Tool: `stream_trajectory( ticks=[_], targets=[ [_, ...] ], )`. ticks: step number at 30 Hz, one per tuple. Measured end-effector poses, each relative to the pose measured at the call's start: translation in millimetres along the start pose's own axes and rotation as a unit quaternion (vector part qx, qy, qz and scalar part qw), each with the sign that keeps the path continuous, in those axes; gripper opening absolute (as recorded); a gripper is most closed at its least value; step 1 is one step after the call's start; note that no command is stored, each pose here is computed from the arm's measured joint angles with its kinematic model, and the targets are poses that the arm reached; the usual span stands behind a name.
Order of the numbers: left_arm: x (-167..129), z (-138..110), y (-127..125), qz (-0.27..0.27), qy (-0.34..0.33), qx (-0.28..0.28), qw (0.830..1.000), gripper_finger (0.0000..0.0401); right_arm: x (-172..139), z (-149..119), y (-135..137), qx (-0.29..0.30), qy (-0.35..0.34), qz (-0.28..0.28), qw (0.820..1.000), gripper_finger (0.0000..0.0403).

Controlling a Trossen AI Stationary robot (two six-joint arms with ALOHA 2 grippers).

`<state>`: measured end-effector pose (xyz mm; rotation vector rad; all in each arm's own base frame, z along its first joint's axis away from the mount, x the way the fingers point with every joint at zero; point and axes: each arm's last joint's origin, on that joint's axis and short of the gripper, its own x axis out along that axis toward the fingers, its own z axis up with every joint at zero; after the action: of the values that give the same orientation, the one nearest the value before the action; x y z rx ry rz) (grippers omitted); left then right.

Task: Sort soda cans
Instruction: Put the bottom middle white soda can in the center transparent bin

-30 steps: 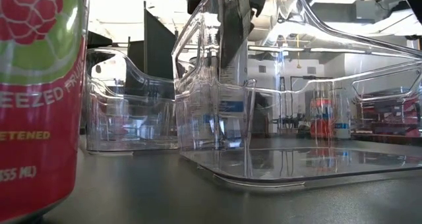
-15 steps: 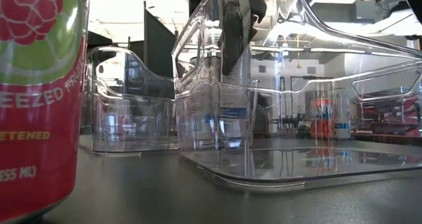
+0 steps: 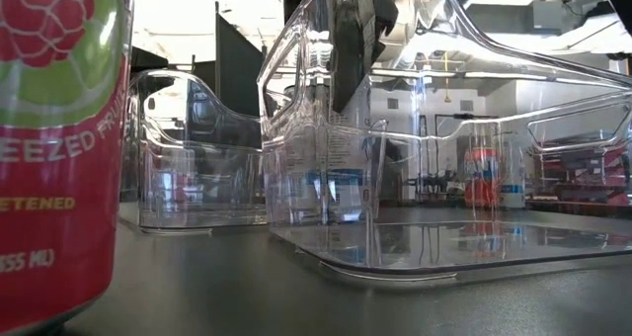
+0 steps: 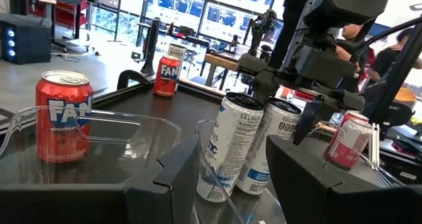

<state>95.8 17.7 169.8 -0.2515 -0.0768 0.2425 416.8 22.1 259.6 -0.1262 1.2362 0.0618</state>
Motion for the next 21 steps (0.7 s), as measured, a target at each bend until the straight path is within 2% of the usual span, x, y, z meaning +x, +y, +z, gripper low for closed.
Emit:
stream_trajectory(
  ticks=[7,15,21],
  targets=[
    [0.0,0.0,0.0,0.0,0.0,0.0,1.0,0.0169,-0.6,-1.1,3.3,-0.005,0.008,-0.006,1.0,0.0322],
    [0.0,0.0,0.0,0.0,0.0,0.0,1.0,0.0169,-15.2,7.3,2.5,-0.004,-0.017,-0.008,1.0,0.0324],
    [0.0,0.0,0.0,0.0,0.0,0.0,1.0,0.0169,-22.1,10.0,2.0,-0.002,-0.023,-0.008,1.0,0.0361]
  ],
)
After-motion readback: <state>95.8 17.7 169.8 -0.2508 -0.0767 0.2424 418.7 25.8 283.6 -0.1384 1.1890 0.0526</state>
